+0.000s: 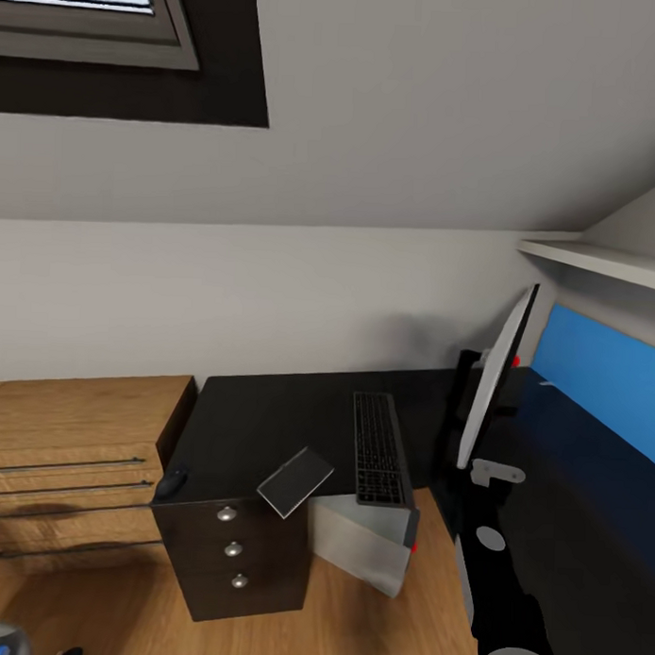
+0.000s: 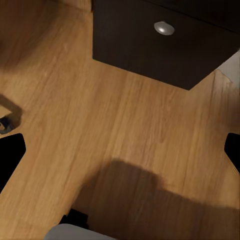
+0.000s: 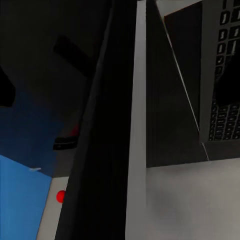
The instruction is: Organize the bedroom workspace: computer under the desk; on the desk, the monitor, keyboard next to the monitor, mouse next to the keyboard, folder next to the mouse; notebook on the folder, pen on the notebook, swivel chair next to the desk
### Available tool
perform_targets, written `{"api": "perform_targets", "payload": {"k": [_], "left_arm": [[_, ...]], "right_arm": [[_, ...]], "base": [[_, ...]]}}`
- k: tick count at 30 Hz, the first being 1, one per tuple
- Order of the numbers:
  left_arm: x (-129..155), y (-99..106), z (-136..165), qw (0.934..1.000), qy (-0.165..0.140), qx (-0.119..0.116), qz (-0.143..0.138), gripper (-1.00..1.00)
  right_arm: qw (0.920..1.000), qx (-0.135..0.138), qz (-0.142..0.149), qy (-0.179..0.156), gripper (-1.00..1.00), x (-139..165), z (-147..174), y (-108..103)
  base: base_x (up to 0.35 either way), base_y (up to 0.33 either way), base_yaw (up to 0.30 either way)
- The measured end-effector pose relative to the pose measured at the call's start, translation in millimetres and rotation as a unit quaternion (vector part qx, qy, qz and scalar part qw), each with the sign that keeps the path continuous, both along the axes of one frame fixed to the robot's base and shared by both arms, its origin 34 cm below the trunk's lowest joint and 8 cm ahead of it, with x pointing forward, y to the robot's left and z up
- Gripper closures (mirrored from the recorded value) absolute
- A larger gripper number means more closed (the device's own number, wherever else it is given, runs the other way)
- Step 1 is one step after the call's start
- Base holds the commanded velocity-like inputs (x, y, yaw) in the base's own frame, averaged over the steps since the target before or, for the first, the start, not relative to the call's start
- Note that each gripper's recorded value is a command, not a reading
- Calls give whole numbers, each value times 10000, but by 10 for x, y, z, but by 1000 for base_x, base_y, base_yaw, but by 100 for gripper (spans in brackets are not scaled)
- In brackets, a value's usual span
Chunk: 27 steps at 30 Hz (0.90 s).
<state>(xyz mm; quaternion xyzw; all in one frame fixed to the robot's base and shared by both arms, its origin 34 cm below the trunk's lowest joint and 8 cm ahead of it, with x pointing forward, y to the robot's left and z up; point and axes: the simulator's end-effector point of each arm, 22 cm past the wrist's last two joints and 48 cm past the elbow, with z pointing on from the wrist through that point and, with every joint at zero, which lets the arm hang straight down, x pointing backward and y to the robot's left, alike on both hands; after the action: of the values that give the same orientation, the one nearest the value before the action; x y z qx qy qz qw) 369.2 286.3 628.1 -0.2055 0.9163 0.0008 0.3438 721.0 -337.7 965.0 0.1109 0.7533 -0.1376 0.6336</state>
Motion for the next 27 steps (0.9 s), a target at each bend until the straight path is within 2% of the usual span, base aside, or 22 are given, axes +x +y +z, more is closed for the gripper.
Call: {"api": "perform_targets", "payload": {"k": [6, 13, 20, 27], "left_arm": [[1, 0, -2, 10000, 2, -2, 2, -100], [1, 4, -3, 10000, 3, 0, 10, -100], [-1, 4, -3, 10000, 4, 0, 10, -100], [16, 4, 8, 10000, -19, 0, 11, -100]], "right_arm": [[10000, 6, 1, 16, -100, 0, -16, 0], [9999, -141, -40, 49, -100, -19, -25, -207], [9998, -157, -46, 67, -100, -26, -42, -242], [9999, -107, -47, 42, -100, -27, -27, -222]], "base": [[193, 0, 0], [22, 0, 0], [1, 0, -5], [0, 0, -191]]}}
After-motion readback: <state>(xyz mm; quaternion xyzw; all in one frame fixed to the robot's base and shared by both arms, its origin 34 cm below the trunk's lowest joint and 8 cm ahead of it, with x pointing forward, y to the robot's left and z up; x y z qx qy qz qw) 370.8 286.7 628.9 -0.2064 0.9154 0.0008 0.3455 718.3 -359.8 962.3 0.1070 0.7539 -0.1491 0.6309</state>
